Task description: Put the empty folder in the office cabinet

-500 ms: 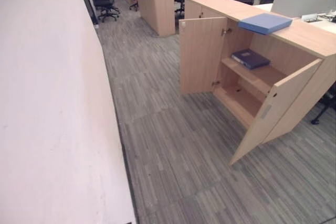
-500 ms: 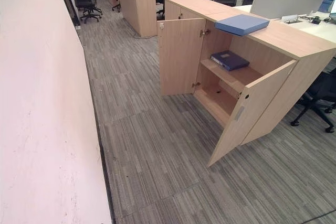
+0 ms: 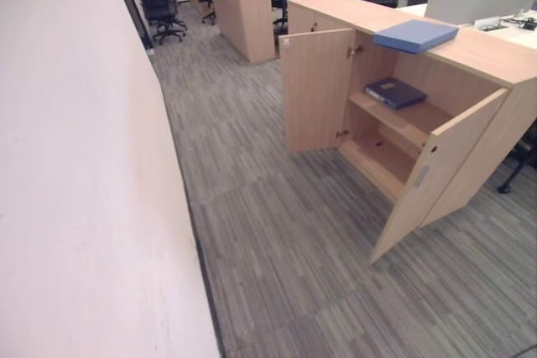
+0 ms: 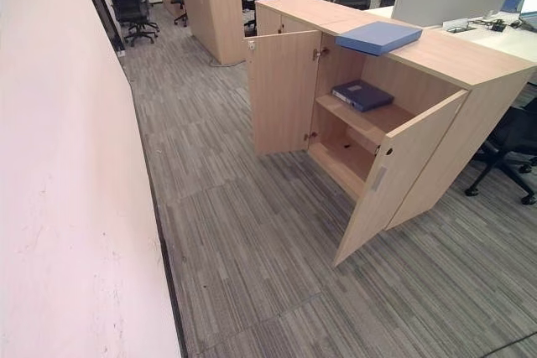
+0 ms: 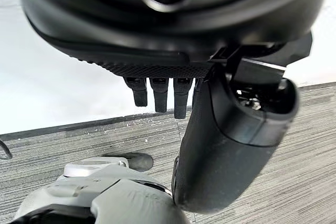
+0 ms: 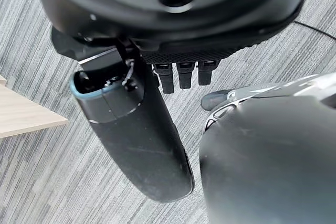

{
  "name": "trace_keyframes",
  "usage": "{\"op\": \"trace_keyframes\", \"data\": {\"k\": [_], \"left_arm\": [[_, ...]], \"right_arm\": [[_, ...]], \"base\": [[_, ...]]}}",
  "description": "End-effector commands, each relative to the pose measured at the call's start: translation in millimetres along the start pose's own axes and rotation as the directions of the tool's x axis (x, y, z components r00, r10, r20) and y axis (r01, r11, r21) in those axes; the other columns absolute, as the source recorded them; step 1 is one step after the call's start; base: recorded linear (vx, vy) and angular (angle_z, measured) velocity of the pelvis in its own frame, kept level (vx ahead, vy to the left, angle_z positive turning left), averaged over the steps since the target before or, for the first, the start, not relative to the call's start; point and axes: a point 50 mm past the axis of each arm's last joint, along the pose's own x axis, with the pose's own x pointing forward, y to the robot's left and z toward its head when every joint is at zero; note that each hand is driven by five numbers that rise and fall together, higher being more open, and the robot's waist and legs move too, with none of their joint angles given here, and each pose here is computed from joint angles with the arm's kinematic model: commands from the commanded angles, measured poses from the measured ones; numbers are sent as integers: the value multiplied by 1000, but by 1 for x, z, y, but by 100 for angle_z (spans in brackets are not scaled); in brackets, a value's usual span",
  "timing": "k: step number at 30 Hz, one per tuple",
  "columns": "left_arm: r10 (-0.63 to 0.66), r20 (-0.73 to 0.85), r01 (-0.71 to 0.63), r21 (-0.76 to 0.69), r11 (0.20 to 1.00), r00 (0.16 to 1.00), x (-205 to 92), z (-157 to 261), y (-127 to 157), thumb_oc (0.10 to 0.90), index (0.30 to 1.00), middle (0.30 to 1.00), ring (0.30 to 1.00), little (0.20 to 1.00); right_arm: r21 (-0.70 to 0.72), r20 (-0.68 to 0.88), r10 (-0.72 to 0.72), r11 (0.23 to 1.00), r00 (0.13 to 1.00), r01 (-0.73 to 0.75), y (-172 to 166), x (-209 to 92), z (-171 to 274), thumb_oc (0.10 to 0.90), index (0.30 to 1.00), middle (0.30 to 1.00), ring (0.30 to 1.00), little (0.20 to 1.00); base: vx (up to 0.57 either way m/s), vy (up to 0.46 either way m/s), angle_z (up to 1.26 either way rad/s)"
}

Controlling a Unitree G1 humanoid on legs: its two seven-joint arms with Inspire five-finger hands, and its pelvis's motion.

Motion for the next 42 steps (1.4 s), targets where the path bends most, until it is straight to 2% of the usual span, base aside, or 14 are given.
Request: {"op": "trace_keyframes", "data": {"k": [1,12,19,22,26,30,42], "left_arm": [[3,-52,-5,-44,999,999,0,-7,3,800,900,900,900,900],[0,-92,6,69,998,996,-1,-15,-2,800,900,900,900,900],[-37,-94,59,241,969,995,-1,-13,-6,800,900,900,900,900],[-35,-106,60,235,970,994,-1,-15,-3,800,900,900,900,900],[-22,-155,47,158,986,988,-3,-22,4,800,900,900,900,900],[-5,-175,38,187,982,985,-3,-24,7,800,900,900,900,900],[57,-101,-53,37,998,993,0,-2,16,800,900,900,900,900]], "right_arm": [[41,31,2,999,1000,-3,6,1,18,800,900,900,900,900],[-16,16,-3,1000,1000,3,5,1,16,800,900,900,900,900],[-71,16,12,997,1000,-11,6,1,15,800,900,900,900,900],[-82,17,18,996,1000,-17,6,1,16,800,900,900,900,900],[-99,5,35,994,999,-34,8,1,15,800,900,900,900,900],[-98,-14,44,994,999,-45,10,1,9,800,900,900,900,900],[-117,7,6,993,1000,-5,4,1,21,800,900,900,900,900]], "base": [[0,0,0],[0,0,0],[0,0,0],[0,0,0],[43,-25,0],[53,-49,0],[38,-81,-5]]}}
